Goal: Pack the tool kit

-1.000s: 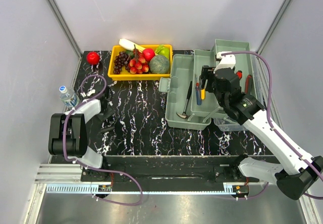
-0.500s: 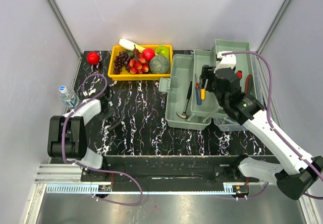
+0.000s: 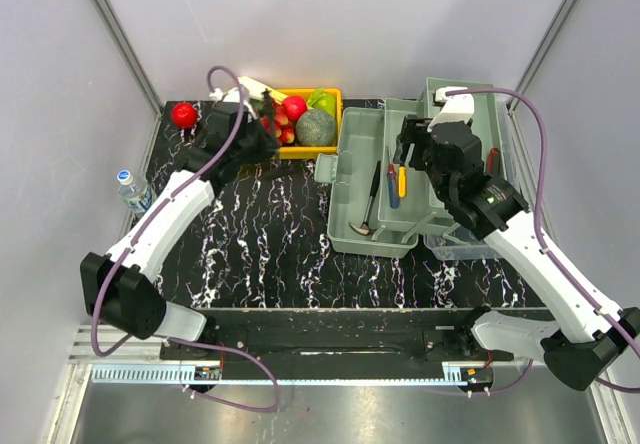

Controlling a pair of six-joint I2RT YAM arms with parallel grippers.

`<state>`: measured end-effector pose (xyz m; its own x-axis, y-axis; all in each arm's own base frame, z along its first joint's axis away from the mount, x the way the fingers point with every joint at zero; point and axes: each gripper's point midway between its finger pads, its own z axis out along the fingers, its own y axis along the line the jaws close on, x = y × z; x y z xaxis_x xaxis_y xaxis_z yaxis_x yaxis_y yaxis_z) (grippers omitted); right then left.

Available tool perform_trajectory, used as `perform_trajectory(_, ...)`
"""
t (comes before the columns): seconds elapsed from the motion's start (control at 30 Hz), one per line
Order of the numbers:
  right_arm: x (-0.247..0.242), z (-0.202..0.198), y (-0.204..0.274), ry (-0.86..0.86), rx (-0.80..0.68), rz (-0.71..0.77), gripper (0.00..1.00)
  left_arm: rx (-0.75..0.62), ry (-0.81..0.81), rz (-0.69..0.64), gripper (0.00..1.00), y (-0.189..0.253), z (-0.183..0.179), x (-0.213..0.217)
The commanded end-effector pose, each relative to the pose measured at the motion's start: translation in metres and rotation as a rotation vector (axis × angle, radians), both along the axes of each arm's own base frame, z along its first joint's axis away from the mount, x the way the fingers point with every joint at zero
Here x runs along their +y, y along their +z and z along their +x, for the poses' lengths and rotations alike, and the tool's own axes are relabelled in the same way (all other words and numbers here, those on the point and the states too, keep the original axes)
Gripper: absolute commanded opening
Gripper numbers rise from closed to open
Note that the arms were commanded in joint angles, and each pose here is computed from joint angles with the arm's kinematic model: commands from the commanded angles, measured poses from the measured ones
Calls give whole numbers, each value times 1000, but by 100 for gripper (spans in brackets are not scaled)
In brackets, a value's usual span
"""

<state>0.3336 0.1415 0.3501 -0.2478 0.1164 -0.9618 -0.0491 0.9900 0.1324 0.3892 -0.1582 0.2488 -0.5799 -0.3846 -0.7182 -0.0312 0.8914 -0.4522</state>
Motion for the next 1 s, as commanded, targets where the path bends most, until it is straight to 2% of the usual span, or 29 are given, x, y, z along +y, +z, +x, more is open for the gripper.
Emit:
perform_trajectory(0.0,-18,2,13,-68,-15,20,79,-119,-271,-115,0,28,7,-88)
perform_trajectory(0.17,-30,-3,11,-90,-13,44,79,-147,-447,-144,0,22,4,-161)
perform_trajectory(0.4,-44,-14,12,-115,-28,49,80,-115,-544,-151,0,-8,7,-208)
perform_trajectory(0.53,-48,-15,13,-125,-32,40,80,-45,-527,-111,0,-40,7,-217)
perform_trajectory(0.8,-52,-11,10,-139,-27,29,80,64,-500,-39,0,-83,-22,-231)
perform_trajectory(0.97,-54,-9,10,-145,-24,26,80,140,-402,44,0,-115,-23,-217)
